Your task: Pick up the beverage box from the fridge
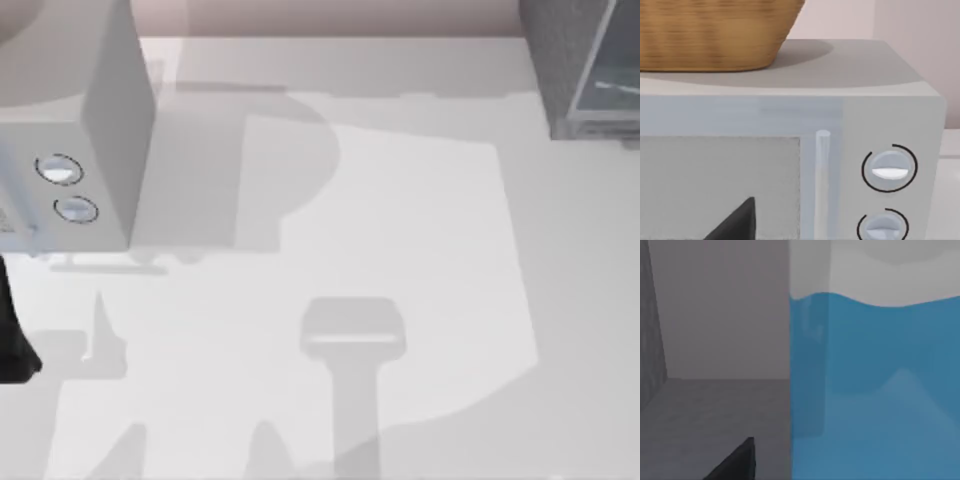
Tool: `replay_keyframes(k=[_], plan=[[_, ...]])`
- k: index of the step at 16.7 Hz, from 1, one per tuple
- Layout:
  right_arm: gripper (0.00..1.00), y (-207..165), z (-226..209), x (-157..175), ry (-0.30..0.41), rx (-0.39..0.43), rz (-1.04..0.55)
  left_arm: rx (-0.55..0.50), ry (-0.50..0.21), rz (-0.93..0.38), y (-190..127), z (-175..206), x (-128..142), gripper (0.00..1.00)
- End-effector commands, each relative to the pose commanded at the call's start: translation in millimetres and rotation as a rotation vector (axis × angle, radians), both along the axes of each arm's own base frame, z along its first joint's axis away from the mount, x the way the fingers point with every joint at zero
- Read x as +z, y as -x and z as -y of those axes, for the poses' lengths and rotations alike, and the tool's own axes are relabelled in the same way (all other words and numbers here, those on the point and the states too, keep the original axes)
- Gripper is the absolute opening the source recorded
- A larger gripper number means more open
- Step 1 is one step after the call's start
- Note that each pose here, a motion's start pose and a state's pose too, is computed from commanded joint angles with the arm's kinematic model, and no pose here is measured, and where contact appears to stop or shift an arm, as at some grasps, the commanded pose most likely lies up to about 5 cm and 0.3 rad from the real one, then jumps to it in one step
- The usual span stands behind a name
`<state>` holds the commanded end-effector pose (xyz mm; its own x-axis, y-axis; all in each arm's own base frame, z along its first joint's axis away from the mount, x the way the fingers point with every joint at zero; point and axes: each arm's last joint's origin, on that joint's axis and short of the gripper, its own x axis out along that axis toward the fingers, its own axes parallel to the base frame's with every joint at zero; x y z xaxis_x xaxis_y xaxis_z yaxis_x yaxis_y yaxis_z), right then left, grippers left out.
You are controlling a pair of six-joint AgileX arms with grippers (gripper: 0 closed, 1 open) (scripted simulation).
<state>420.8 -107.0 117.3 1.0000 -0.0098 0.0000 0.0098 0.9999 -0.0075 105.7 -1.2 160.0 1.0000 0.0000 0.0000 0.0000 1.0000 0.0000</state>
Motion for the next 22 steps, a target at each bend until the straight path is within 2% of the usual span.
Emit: replay_keyframes(k=[6,13,18,22], plan=[[1.00,-4,1,0,0.000,-0.001,-0.001,0.000,0.000,0.000,0,0,0,1.00],[1.00,-56,1,1,0.001,0.000,0.004,0.000,0.000,0.000,0,0,0,1.00],[1.00,-61,0,0,0.000,0.000,0.000,0.000,0.000,0.000,0,0,0,1.00],[0.70,-61,0,0,0.000,0.000,0.000,0.000,0.000,0.000,0,0,0,1.00]])
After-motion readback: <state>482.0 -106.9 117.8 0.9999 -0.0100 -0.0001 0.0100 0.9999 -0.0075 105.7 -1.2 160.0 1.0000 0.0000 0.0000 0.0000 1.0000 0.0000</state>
